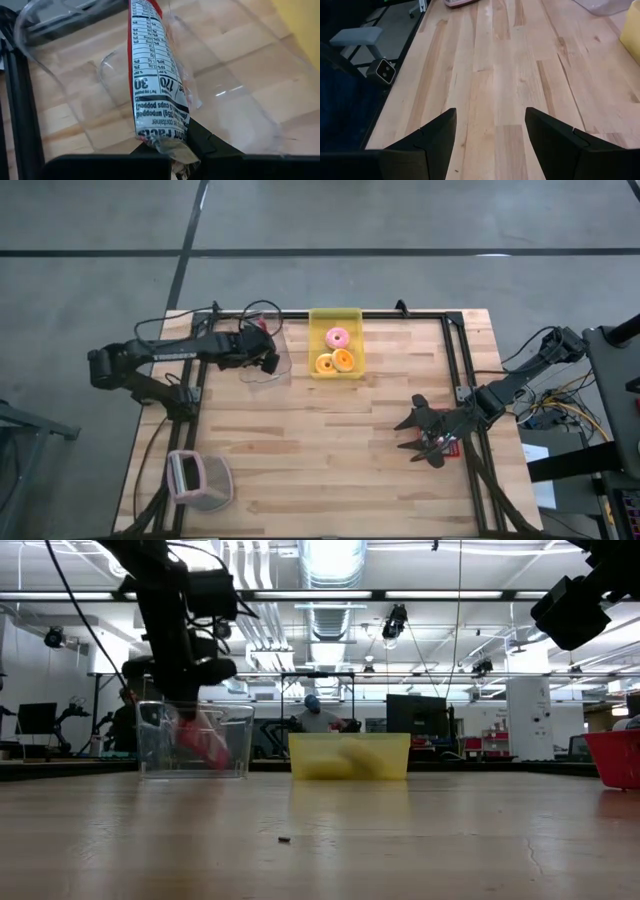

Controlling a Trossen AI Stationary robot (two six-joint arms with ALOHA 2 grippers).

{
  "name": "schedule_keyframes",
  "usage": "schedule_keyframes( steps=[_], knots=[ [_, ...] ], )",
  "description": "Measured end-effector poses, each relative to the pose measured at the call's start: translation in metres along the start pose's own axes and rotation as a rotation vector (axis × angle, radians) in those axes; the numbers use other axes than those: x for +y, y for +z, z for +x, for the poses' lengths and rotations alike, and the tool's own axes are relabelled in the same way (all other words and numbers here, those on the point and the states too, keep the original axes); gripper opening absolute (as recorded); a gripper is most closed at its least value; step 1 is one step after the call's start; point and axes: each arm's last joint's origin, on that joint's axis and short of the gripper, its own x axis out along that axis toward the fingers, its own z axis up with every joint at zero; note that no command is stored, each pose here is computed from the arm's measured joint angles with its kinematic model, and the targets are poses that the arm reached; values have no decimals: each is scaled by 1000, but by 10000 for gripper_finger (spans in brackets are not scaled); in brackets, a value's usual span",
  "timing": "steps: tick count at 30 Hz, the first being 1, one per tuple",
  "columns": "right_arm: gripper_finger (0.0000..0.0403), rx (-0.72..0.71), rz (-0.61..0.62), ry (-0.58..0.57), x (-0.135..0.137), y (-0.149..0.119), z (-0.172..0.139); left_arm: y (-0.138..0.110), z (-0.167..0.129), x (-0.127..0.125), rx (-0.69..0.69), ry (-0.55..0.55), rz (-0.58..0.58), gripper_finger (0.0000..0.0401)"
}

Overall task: Pick & Place Food Item
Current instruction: Put the red popcorn bag into the transparent bin

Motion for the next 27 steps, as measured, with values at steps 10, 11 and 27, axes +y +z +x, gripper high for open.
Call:
schedule_keyframes(
  steps=[10,11,27],
  knots=[
    [233,1,-1,-1,0,0,0,-5,27,-11,29,81,36,35],
    [233,1,-1,-1,0,0,0,-6,29,-12,37,79,36,38],
    [233,2,-1,-1,0,-1,0,-8,34,-15,64,68,30,48]
  ],
)
